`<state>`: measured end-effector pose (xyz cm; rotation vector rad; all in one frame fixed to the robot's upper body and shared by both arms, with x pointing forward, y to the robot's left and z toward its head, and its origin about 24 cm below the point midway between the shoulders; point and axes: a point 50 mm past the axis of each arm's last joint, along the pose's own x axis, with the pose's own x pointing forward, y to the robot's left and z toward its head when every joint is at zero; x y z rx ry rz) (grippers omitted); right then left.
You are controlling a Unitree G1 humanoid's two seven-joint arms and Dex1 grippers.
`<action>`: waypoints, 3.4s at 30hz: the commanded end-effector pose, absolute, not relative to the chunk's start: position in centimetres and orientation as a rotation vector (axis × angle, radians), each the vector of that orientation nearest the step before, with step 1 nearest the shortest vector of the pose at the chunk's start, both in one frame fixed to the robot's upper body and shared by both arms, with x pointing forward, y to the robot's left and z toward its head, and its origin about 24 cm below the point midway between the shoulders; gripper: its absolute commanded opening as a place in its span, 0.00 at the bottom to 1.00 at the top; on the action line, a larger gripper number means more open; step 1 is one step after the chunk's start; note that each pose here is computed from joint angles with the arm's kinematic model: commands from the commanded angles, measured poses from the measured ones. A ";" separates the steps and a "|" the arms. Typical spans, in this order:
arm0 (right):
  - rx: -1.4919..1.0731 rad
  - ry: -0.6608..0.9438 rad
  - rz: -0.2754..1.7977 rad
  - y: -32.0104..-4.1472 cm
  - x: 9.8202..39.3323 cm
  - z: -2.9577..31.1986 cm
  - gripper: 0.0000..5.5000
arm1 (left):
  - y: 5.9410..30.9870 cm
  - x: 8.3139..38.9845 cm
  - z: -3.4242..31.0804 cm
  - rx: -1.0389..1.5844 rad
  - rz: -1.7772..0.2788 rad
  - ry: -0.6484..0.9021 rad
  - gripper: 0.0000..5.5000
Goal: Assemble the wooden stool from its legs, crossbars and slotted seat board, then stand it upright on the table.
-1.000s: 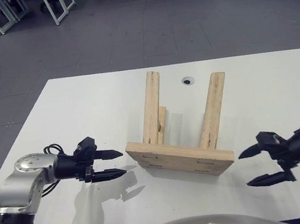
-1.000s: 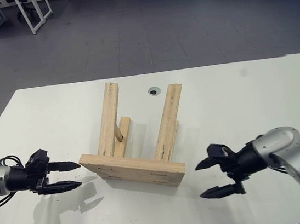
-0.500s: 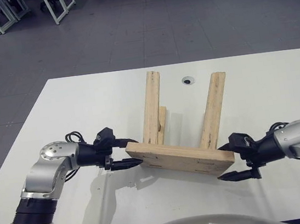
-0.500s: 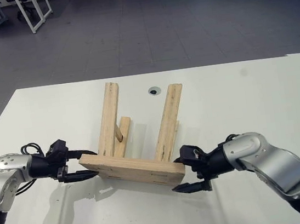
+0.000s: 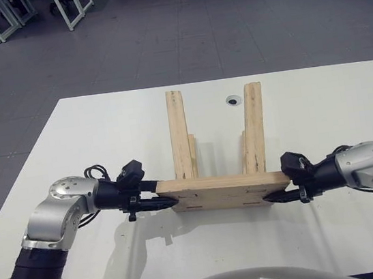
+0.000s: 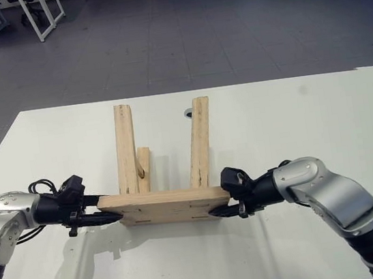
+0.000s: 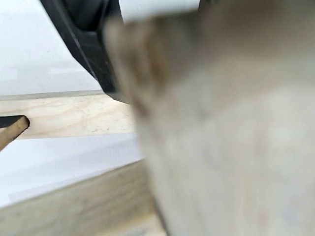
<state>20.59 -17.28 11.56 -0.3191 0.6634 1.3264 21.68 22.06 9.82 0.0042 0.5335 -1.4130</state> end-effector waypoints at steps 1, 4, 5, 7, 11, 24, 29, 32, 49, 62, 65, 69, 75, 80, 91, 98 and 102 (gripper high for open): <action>-0.157 0.615 1.361 -16.9 21.1 13.2 0.30 | 21.4 21.4 10.5 -0.010 -1.388 0.529 0.34; -0.044 0.530 1.351 -16.3 21.5 14.2 0.30 | 21.6 21.7 11.5 -0.006 -1.347 0.634 0.34; -0.054 0.547 1.345 -16.2 21.5 14.3 0.30 | 21.7 21.7 11.9 -0.056 -1.342 0.692 0.34; 0.017 0.601 1.328 -16.1 22.2 14.8 0.30 | 21.5 21.9 13.3 -0.135 -1.342 0.721 0.34; 0.239 0.781 1.319 -16.2 23.1 15.0 0.30 | 20.7 22.0 15.2 -0.268 -1.387 0.754 0.34; 1.052 1.143 1.666 -17.4 25.8 23.0 0.30 | 21.0 23.9 23.1 -0.877 -1.685 0.907 0.34; 1.237 1.176 1.542 -17.6 28.0 22.0 0.30 | 21.5 25.6 22.2 -0.963 -1.554 0.923 0.41; 1.293 1.210 1.467 -17.6 28.7 20.9 0.34 | 21.8 26.7 21.2 -0.984 -1.440 0.936 0.49; 1.331 1.238 1.167 -19.2 29.6 17.0 0.97 | 24.8 28.2 19.3 -1.114 -1.207 0.848 0.88; 1.321 1.162 1.081 -21.8 28.8 16.8 1.00 | 28.2 26.8 18.0 -1.113 -1.021 0.858 0.88; 1.318 1.132 1.019 -23.5 28.2 16.7 1.00 | 29.9 26.2 19.0 -1.112 -0.996 0.782 0.88; 1.192 0.883 0.970 -25.8 28.0 16.9 1.00 | 32.9 25.5 18.2 -0.964 -0.848 0.661 0.88; 0.430 0.282 0.502 -23.0 32.4 14.2 1.00 | 28.7 30.2 14.8 -0.380 -0.302 0.125 0.88; 0.181 0.141 0.281 -20.3 31.9 10.1 1.00 | 23.4 31.4 10.1 -0.082 -0.044 0.134 0.88; 0.040 0.054 0.103 -16.0 32.3 8.4 1.00 | 19.2 30.8 9.9 -0.056 -0.127 0.042 0.88; 0.046 0.031 0.072 -15.1 34.0 9.1 1.00 | 19.1 31.2 10.3 -0.152 -0.140 0.040 0.88; 0.041 0.016 0.040 -15.3 34.2 9.1 1.00 | 18.5 31.5 10.7 -0.202 -0.190 0.059 0.88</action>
